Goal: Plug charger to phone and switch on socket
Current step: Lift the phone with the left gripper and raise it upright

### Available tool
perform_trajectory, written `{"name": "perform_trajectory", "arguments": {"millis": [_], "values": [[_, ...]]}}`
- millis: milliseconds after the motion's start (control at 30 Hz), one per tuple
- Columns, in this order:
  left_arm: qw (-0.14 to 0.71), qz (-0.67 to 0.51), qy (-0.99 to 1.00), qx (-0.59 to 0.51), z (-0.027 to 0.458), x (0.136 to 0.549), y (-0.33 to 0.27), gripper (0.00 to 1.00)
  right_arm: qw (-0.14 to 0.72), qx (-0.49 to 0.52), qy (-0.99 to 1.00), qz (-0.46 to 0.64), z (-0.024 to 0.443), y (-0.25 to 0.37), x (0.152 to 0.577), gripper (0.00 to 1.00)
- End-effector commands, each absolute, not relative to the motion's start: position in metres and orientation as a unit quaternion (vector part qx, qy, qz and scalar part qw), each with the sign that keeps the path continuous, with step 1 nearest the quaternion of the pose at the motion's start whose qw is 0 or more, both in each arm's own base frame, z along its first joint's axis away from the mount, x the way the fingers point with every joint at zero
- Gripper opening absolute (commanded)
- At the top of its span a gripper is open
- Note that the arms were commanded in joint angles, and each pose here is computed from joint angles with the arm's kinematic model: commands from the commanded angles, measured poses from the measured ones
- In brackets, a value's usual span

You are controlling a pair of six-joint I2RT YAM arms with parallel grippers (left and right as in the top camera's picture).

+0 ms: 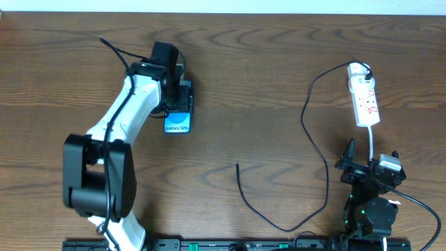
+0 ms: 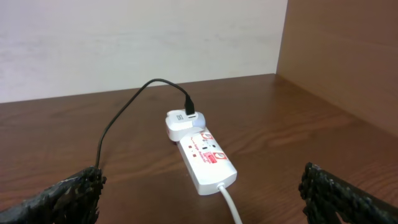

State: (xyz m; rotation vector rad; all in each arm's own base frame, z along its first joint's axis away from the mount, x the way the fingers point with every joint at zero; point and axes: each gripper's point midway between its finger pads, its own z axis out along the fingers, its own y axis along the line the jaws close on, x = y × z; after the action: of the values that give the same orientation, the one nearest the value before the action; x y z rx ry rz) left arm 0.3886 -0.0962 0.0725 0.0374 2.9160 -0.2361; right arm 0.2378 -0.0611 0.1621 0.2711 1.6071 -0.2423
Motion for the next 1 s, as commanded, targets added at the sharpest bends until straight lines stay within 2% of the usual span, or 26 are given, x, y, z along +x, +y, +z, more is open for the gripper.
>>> {"name": "perform_trajectory", "arguments": {"millis": [0, 533, 967], "values": [[0.140, -0.144, 0.980, 0.008, 0.110, 0.395, -0.116, 0.07, 0.681, 0.131, 0.713, -0.108, 0.163, -0.064, 0.237, 0.99], [0.088, -0.453, 0.887, -0.018, 0.190, 0.376, -0.191, 0.08, 0.681, 0.131, 0.713, -0.108, 0.163, -0.064, 0.237, 0.99], [0.001, -0.614, 0.779, -0.128, 0.256, 0.392, -0.183, 0.07, 0.681, 0.131, 0.713, -0.108, 0.163, -0.064, 0.237, 0.99]]}}
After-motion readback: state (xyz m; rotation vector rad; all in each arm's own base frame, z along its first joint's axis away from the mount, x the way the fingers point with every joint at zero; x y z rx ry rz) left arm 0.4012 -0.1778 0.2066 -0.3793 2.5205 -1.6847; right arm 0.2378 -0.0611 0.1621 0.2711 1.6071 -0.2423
